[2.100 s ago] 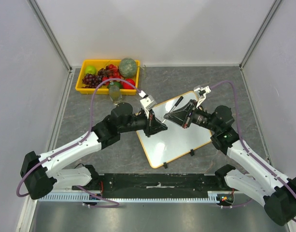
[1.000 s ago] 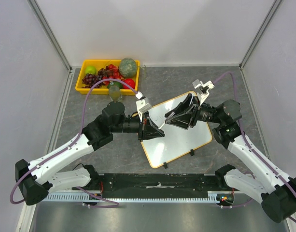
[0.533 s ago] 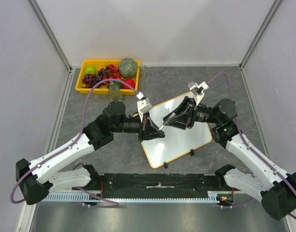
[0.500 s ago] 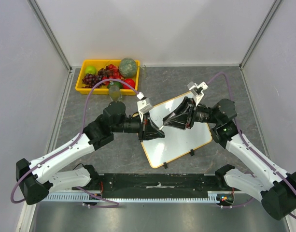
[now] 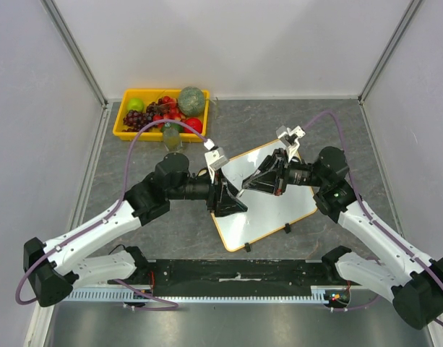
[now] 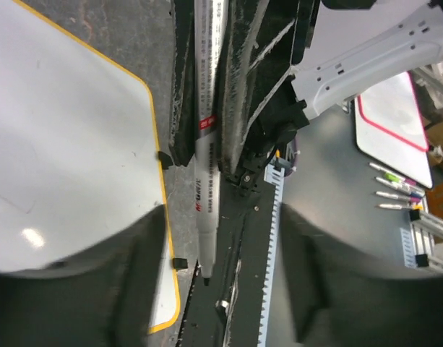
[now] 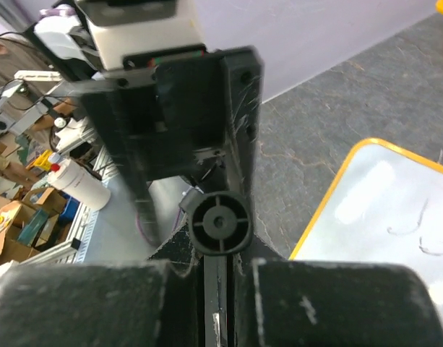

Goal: Write a sentence on the whiteboard
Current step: Pass from the left arm to the right

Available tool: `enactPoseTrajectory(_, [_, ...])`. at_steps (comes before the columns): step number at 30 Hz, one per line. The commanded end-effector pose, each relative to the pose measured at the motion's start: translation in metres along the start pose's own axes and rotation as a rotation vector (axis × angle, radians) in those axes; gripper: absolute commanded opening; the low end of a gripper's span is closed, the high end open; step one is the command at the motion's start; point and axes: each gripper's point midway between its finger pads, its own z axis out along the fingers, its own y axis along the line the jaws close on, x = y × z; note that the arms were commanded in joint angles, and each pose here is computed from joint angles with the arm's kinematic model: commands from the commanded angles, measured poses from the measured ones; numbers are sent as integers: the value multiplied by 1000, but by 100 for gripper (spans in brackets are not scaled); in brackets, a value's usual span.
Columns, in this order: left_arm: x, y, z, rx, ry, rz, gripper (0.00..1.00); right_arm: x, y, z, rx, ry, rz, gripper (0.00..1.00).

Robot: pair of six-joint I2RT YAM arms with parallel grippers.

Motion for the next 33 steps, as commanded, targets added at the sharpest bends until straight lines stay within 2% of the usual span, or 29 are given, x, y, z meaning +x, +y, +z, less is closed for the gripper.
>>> enactPoseTrajectory(1, [-16,8,-12,-103,-84,18,92,-3,-17,-2,117,5,-22,0])
enactPoseTrajectory(6, [2,57,-33,-414,-87,-106,95,1,-54,-12,285,-9,-13,0])
enactPoseTrajectory(12, [26,85,-67,-614,-142,-245,95,1,-97,-40,484,-56,12,0])
enactPoseTrajectory(16, [52,113,-87,-695,-165,-372,95,1,-110,-57,557,-83,23,0])
enactPoseTrajectory(20, [66,136,-90,-631,-205,-495,92,1,-115,-67,584,-94,27,0])
enactPoseTrajectory(22, [68,135,-83,-511,-216,-515,89,2,-116,-68,590,-91,29,0])
enactPoseTrajectory(28, [54,130,-60,-270,-262,-429,84,4,-117,-71,596,-90,36,0])
enactPoseTrajectory(33, [52,142,-48,-236,-233,-399,70,3,-118,-72,598,-95,40,0])
